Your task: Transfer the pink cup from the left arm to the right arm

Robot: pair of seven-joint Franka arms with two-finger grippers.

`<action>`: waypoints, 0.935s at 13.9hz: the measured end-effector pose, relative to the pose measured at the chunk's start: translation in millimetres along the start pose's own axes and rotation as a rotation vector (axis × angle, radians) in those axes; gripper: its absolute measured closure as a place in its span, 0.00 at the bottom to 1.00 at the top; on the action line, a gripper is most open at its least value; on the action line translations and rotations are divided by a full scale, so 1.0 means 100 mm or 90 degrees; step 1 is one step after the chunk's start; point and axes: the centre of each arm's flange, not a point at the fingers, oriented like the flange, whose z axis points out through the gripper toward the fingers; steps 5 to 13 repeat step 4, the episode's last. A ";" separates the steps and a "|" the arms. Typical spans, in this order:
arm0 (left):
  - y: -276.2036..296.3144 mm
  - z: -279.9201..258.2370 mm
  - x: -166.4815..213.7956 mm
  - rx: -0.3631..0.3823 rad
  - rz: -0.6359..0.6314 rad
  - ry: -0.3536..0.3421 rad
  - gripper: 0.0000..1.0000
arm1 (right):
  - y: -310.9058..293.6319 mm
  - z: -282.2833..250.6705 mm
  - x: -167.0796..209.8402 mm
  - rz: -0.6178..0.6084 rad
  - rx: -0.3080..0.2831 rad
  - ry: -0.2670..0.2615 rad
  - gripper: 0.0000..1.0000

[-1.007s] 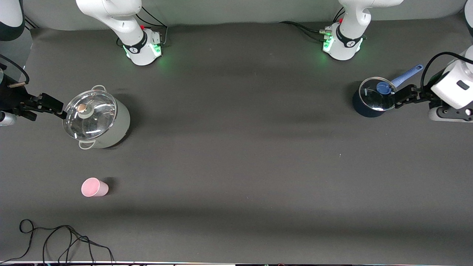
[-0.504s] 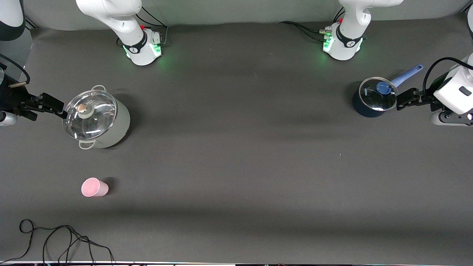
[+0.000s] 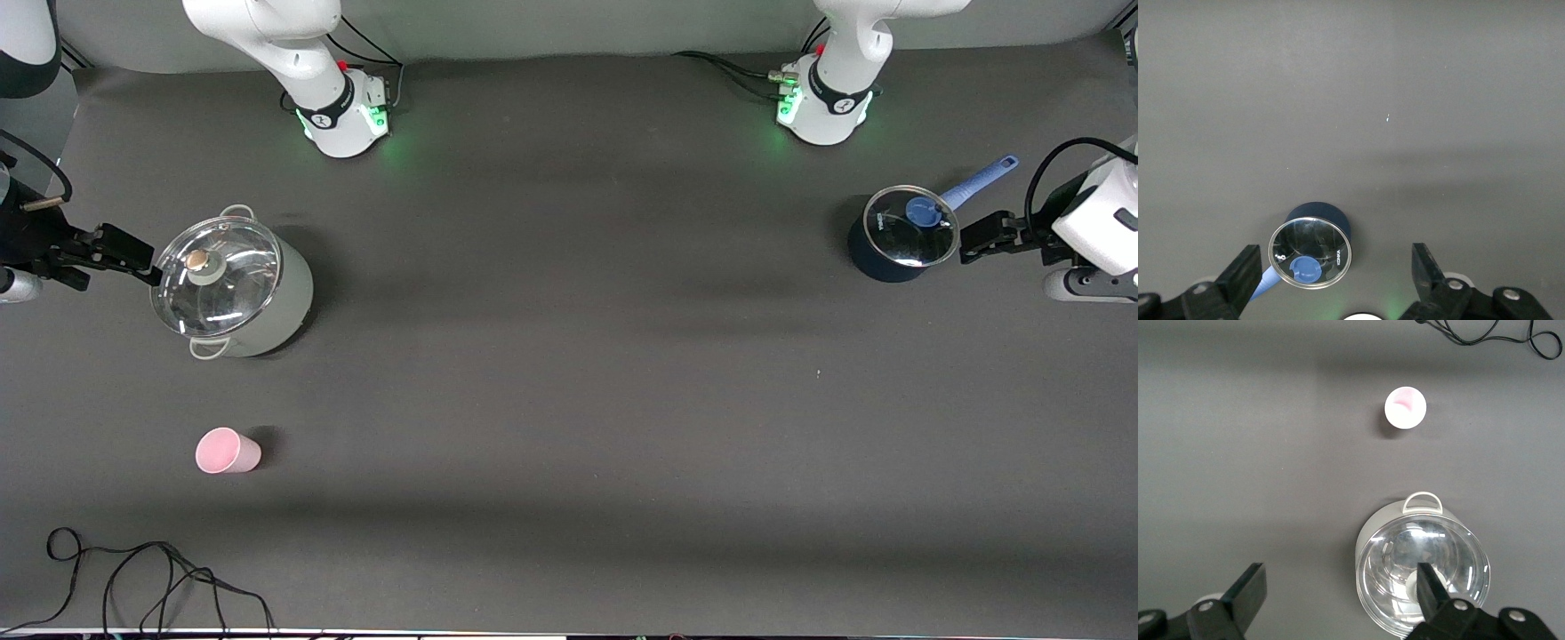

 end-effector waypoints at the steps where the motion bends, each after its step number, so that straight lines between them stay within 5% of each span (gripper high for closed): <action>1: 0.00 0.00 0.00 0.000 0.000 -0.001 0.00 | 0.00 0.00 0.00 0.000 0.000 0.000 0.00; 13: -0.02 0.00 0.00 0.000 0.000 -0.002 0.00 | 0.00 0.00 0.00 0.000 0.000 0.000 0.00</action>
